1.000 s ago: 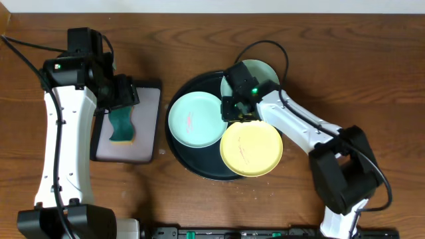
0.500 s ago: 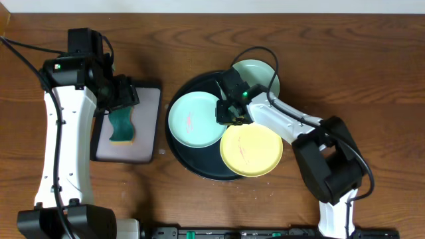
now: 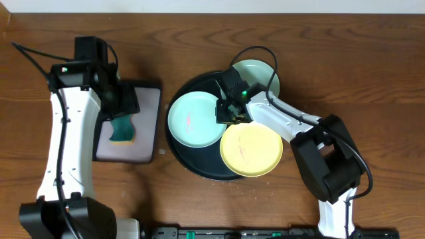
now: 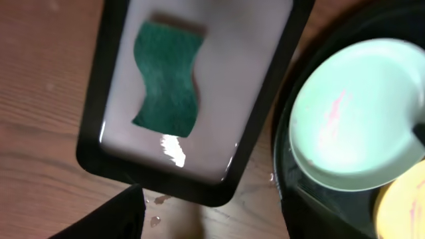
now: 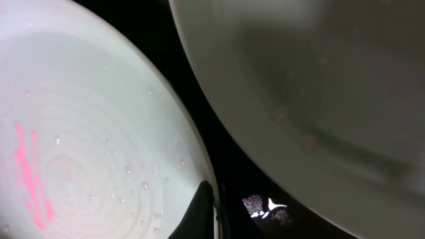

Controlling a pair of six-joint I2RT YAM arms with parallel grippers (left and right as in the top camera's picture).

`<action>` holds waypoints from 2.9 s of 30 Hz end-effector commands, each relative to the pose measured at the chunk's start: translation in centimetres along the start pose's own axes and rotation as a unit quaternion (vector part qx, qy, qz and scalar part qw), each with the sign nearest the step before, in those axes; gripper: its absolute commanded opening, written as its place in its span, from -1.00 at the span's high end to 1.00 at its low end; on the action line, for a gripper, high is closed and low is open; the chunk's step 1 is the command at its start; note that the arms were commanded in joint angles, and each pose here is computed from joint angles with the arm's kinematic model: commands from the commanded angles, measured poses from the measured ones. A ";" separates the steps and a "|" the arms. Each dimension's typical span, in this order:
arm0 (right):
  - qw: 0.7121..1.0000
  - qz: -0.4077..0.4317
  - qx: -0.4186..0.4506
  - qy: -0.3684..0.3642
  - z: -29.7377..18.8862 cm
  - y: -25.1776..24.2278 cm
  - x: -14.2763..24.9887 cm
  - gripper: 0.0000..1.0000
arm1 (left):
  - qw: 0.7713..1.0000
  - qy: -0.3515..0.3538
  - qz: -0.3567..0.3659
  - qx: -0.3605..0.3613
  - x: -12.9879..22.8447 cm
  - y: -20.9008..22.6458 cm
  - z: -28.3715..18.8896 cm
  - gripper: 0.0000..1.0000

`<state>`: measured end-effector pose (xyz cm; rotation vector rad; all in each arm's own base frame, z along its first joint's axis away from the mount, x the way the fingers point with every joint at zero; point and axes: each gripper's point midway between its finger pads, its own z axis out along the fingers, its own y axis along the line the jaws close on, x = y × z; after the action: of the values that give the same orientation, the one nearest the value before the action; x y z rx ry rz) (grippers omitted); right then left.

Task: Clean dirty plates on tray and stack at the side
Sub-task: 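Lower the left gripper and pinch the green sponge on the tray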

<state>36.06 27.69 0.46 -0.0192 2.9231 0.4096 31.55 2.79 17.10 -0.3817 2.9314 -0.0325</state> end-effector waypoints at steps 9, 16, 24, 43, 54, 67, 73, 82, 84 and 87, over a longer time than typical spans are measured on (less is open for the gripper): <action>1.000 -0.024 0.012 0.013 1.6 -0.2 0.9 0.98 | 0.997 0.069 0.011 -0.021 -0.3 3.6 8.0 -0.15; 1.000 -0.028 0.011 0.011 1.6 -0.2 0.7 0.96 | 0.995 0.095 0.016 -0.014 -0.9 3.8 12.3 0.03; 0.999 -0.029 0.011 0.011 1.6 -0.3 0.7 0.95 | 0.990 0.139 0.007 -0.039 0.0 5.0 16.3 0.22; 0.999 -0.032 0.012 0.009 1.6 -0.3 0.6 0.92 | 0.997 0.073 -0.006 -0.037 -3.6 4.7 11.7 0.35; 0.999 -0.032 0.013 0.010 1.6 -0.3 0.7 0.93 | 0.995 0.089 0.004 -0.037 -1.4 4.9 14.7 0.35; 0.999 -0.032 0.014 0.009 1.6 -0.4 0.6 0.92 | 0.996 0.076 0.004 -0.046 -0.6 5.4 17.1 0.35; 0.999 -0.032 0.014 0.009 1.6 -0.4 0.6 0.92 | 0.997 0.071 0.004 -0.044 -0.9 5.3 17.1 0.73; 0.999 -0.032 0.016 0.007 1.6 -0.4 0.6 0.92 | 0.997 0.064 0.004 -0.041 -1.1 5.2 16.9 0.85; 0.999 -0.033 0.017 0.006 1.6 -0.5 0.5 0.92 | 0.998 0.051 0.004 -0.039 -1.8 5.1 16.0 0.85; 0.999 -0.033 0.017 0.006 1.6 -0.5 0.5 0.92 | 0.999 0.016 0.004 -0.038 -3.5 4.9 13.5 0.86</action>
<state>36.24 27.73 0.48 -0.0815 2.9089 0.4023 34.80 8.16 1.51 -0.3900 3.0509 0.0747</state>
